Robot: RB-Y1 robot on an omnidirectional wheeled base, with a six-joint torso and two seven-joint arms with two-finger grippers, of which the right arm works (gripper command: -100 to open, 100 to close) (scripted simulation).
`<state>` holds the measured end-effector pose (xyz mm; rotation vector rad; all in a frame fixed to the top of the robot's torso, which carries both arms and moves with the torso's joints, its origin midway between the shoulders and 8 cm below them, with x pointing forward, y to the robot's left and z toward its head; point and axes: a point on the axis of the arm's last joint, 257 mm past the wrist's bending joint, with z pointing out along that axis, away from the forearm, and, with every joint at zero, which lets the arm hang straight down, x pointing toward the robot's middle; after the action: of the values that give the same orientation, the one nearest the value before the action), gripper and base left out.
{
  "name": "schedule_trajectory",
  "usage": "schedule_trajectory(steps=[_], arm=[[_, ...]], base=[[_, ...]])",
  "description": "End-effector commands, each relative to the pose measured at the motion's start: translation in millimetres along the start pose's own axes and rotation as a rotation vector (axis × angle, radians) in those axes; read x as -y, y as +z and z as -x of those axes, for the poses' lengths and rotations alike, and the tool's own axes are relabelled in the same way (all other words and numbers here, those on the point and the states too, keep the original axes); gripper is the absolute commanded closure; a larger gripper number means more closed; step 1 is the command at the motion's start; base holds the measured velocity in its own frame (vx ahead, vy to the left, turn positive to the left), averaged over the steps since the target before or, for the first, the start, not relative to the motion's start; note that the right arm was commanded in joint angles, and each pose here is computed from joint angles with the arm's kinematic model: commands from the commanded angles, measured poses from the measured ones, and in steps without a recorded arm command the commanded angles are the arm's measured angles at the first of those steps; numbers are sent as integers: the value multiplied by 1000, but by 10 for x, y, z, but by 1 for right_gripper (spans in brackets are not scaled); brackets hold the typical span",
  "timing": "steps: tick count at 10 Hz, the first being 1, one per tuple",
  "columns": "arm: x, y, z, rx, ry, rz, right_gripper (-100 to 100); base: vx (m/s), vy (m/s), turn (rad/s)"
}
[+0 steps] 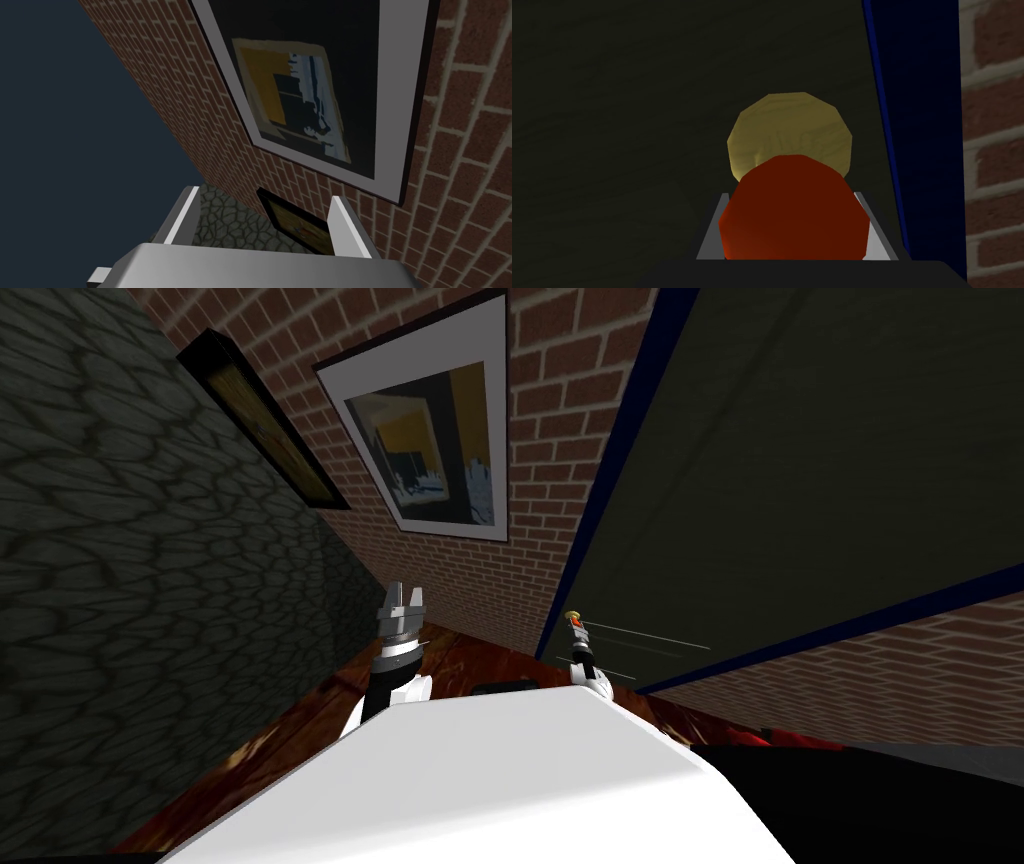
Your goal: Pull the door open
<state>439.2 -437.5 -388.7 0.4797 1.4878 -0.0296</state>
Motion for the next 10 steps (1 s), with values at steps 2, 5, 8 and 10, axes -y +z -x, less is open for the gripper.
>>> schedule_trajectory(steps=[2,5,8,10], arm=[[-45,-12,-46,-8,66,1,100],[-56,-4,-49,-6,148,-1,100],[-67,5,-53,-4,233,-3,100],[-73,10,-55,-3,276,-4,100]], base=[[-36,-3,18],[-34,-5,24],[-40,-7,22],[-33,-2,20]])
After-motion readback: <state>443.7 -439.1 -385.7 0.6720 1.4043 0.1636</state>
